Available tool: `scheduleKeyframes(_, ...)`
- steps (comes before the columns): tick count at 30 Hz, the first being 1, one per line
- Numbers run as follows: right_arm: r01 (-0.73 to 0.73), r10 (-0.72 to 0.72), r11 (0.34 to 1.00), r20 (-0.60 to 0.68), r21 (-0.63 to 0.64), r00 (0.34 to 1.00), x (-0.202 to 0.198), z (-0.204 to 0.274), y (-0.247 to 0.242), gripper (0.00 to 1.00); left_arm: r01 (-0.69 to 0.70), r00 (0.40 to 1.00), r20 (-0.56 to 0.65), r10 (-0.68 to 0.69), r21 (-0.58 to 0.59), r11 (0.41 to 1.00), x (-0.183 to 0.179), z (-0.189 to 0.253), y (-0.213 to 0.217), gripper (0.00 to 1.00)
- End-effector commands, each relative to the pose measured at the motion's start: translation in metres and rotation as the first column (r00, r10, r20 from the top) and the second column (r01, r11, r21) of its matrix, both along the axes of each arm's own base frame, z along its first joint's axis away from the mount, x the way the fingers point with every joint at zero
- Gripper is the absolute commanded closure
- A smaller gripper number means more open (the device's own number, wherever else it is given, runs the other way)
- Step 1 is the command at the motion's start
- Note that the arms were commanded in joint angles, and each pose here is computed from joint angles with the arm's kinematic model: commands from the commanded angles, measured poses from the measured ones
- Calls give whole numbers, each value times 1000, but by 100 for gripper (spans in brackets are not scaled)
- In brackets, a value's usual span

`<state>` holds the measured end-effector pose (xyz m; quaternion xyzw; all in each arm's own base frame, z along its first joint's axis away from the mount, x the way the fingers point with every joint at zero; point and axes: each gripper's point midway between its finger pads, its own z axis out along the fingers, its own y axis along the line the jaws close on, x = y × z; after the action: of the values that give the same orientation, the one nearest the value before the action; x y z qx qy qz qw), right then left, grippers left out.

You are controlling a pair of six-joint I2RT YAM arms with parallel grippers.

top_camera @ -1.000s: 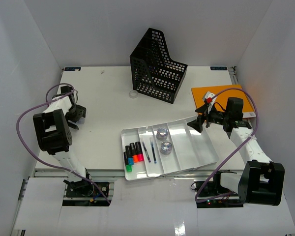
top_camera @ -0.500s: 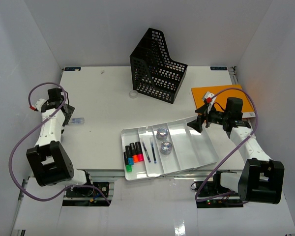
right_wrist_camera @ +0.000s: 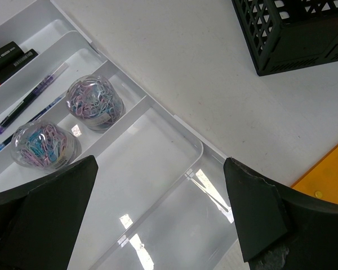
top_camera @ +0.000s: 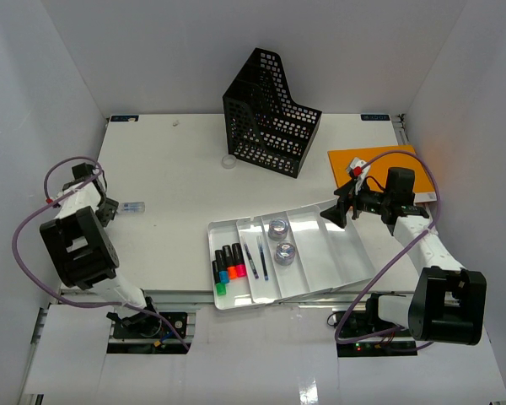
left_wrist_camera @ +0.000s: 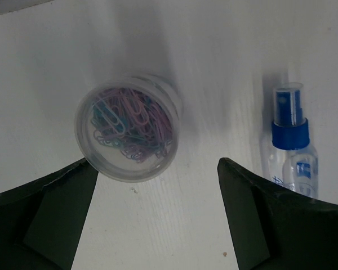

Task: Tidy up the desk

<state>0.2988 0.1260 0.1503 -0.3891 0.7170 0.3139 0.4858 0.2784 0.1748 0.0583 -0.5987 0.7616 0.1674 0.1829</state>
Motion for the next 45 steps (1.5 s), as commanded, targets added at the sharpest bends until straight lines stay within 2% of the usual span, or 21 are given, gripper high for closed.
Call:
scheduleKeyframes(1, 4, -4, 1000, 24, 0, 1000, 6, 6, -1, 0, -13, 1000, 17, 13, 5, 1000, 4, 3, 14, 2)
scheduleKeyframes(7, 4, -4, 1000, 19, -2, 1000, 7, 4, -1, 0, -43, 999, -1, 43, -9, 999, 4, -6, 25, 3)
scheduleKeyframes(11, 5, -5, 1000, 23, -3, 1000, 6, 5, -1, 0, -51, 999, -8, 51, 4, 999, 8, -6, 31, 11)
scheduleKeyframes(17, 5, -4, 1000, 25, -4, 1000, 6, 6, -2, 0, -52, 999, -2, 52, 19, 998, 5, -5, 33, 43)
scheduleKeyframes(20, 3, -3, 1000, 30, -3, 1000, 6, 7, -2, 0, -22, 998, 63, 22, 7, 1000, 7, 6, 25, 60)
scheduleKeyframes(23, 0, 0, 1000, 31, -1, 1000, 5, 8, -2, 0, 94, 972, 221, -77, -67, 993, 26, 24, 0, 81)
scheduleKeyframes(26, 0, 1, 1000, 41, -4, 999, 5, 10, -2, 0, 281, 897, 382, -220, -109, 954, 37, 49, -41, 99)
scheduleKeyframes(28, 0, 1, 1000, 47, -6, 999, 5, 12, -3, 0, 485, 773, 522, -360, -121, 866, 51, 71, -87, 100)
scheduleKeyframes(31, 1, 0, 1000, 57, -9, 998, 4, 13, -4, 0, 748, 504, 687, -523, -44, 662, 48, 112, -172, 100)
scheduleKeyframes(33, 3, -2, 1000, 63, -11, 998, 4, 14, -6, 0, 863, 312, 755, -577, 29, 504, 35, 135, -227, 100)
scheduleKeyframes(34, 3, -2, 1000, 65, -12, 998, 5, 14, -6, 0, 915, 224, 773, -593, 44, 402, 25, 142, -260, 100)
scheduleKeyframes(35, 4, -3, 1000, 65, -13, 998, 5, 14, -7, 0, 963, 120, 788, -604, 56, 265, 9, 147, -301, 100)
scheduleKeyframes(37, 4, -3, 1000, 66, -14, 998, 5, 15, -7, 0, 991, 29, 793, -609, 58, 123, -14, 145, -342, 100)
scheduleKeyframes(39, 1, 0, 1000, 69, -13, 998, 4, 15, -7, 0, 996, -78, 786, -613, 40, -75, -52, 136, -390, 100)
scheduleKeyframes(40, 1, 0, 1000, 69, -12, 998, 4, 15, -8, 0, 992, -110, 780, -617, 47, -118, -60, 134, -402, 100)
scheduleKeyframes(41, 2, -1, 1000, 71, -13, 997, 4, 16, -8, 0, 980, -146, 772, -618, 28, -197, -77, 125, -419, 100)
scheduleKeyframes(43, 3, -2, 1000, 69, -11, 998, 4, 15, -9, 0, 962, -182, 744, -643, 1, -271, -94, 111, -441, 100)
scheduleKeyframes(45, 6, -6, 1000, 69, -12, 998, 4, 16, -10, 0, 952, -204, 705, -679, -17, -304, -101, 98, -458, 100)
